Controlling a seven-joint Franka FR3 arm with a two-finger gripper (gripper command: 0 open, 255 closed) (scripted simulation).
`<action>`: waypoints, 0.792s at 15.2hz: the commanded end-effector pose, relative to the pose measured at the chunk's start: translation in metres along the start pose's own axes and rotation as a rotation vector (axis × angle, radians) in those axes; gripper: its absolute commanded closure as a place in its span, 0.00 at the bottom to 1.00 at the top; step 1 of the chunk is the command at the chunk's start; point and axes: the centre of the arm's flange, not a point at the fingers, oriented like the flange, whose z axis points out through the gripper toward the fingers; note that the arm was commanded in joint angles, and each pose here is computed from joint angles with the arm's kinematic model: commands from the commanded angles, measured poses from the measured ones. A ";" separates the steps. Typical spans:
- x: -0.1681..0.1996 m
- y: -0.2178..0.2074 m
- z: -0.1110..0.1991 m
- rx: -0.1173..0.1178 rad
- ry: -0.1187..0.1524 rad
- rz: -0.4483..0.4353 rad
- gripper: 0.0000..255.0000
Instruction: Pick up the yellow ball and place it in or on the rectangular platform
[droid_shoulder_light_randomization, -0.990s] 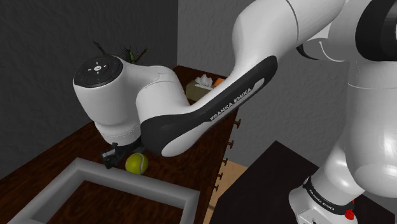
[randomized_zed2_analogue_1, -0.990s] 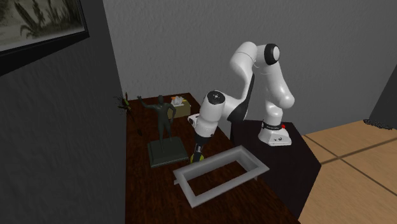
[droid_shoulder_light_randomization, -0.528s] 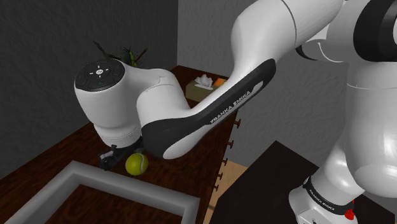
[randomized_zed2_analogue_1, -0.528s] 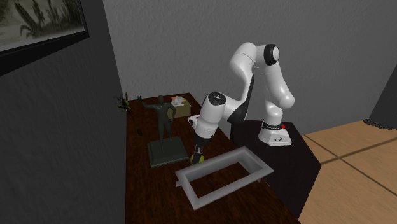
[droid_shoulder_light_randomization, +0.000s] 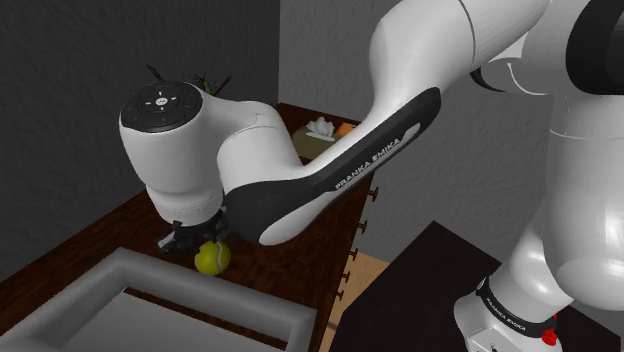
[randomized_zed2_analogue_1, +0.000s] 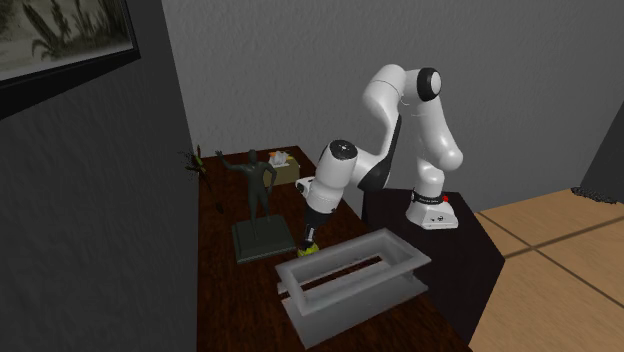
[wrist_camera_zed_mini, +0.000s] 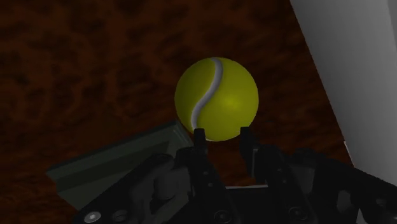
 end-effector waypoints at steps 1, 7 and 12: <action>-0.011 0.006 0.030 -0.052 -0.058 -0.008 1.00; -0.005 0.005 0.022 -0.052 -0.058 -0.010 1.00; 0.043 0.052 0.017 0.260 -0.345 0.004 0.00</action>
